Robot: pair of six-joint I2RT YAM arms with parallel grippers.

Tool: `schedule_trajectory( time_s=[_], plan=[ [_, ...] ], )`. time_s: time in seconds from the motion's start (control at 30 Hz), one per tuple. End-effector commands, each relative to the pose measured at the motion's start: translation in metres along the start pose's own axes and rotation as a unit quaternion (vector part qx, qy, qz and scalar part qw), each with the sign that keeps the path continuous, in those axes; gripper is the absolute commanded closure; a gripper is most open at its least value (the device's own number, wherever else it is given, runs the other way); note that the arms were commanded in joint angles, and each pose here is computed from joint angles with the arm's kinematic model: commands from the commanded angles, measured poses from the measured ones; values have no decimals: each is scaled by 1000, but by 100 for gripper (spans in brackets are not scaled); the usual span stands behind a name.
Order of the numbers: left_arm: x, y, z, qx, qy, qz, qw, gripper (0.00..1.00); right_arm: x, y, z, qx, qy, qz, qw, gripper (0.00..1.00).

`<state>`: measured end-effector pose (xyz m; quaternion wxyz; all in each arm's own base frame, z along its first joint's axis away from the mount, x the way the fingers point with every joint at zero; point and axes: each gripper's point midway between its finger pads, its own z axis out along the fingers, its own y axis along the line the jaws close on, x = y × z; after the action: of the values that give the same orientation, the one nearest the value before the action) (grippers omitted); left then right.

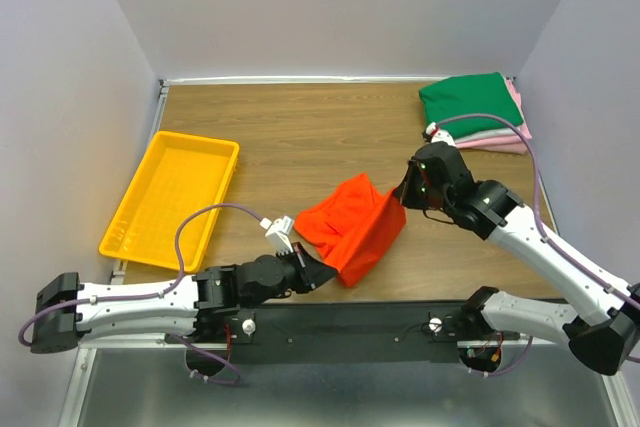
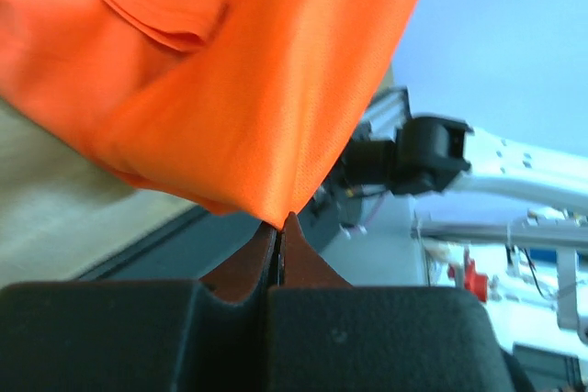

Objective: Fold and stack the t-shirts
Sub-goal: Fold the tshirt

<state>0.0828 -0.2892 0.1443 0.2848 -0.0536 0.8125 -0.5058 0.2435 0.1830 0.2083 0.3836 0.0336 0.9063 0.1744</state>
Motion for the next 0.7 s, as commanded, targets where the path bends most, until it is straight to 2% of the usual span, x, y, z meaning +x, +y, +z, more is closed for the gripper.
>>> schedule_trajectory(
  time_s=[0.0, 0.23, 0.67],
  plan=[
    [-10, 7, 6, 14, -9, 16, 1000, 100, -31, 8, 9, 9, -55, -8, 998, 100],
    [-32, 27, 14, -10, -39, 30, 999, 100, -45, 13, 31, 24, -73, -20, 997, 99],
    [-57, 63, 18, -32, -74, 28, 996, 100, -47, 21, 84, 52, -67, -52, 995, 100]
  ],
)
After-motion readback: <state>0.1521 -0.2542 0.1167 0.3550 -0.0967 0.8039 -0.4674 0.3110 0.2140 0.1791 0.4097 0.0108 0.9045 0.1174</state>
